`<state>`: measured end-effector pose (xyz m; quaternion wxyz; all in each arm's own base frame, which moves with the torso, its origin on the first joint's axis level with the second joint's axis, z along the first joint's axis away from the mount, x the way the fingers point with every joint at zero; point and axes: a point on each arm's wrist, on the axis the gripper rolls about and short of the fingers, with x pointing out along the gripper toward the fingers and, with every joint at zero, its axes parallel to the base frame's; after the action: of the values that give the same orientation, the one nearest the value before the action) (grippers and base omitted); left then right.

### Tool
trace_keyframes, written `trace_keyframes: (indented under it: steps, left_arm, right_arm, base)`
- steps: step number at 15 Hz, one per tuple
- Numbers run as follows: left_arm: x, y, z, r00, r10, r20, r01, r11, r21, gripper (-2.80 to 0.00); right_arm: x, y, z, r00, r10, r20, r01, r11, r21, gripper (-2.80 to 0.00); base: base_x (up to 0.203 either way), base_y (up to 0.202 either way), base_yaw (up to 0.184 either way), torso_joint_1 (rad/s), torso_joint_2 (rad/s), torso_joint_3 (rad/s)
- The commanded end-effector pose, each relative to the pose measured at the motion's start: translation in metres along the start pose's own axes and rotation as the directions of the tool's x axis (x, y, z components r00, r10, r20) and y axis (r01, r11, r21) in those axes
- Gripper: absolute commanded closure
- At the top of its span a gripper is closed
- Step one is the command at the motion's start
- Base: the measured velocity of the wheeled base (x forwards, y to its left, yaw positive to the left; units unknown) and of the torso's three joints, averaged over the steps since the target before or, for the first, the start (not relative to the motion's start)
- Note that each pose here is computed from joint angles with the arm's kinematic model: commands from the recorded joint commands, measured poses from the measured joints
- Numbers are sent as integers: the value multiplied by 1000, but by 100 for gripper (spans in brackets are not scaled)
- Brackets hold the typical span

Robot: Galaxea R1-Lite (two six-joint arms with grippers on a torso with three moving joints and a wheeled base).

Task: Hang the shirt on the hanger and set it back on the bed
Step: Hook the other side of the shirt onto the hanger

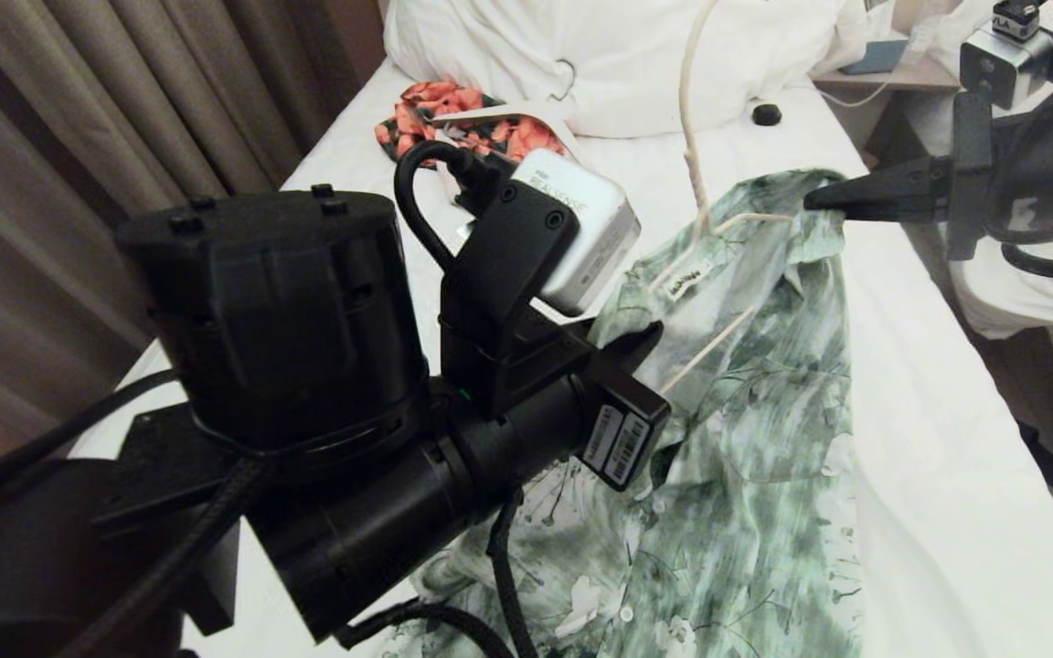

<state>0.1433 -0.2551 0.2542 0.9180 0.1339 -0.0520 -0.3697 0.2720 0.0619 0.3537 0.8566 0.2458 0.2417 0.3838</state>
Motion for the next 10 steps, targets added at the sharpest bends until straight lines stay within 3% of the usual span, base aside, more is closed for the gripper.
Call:
trace_keyframes:
  steps: [1,6,10]
  left_arm:
    - [-1,-5,-1,1000,-14,-1,14,1000,3,0]
    - [1,-15,0,999,-44,4,44,998,-47,0]
    - [7,-16,6,996,-20,82,28,994,-104,0]
  right_arm:
    - [0,7,1,1000,17,-11,-18,1000,-24,0]
    - [2,34,-8,995,81,-59,-86,992,-87,0]
    - [-11,57,-21,987,113,-110,-124,988,-92,0]
  base:
    - [0,0,0,0,0,0]
    - [0,0,0,0,0,0]
    - [0,0,0,0,0,0]
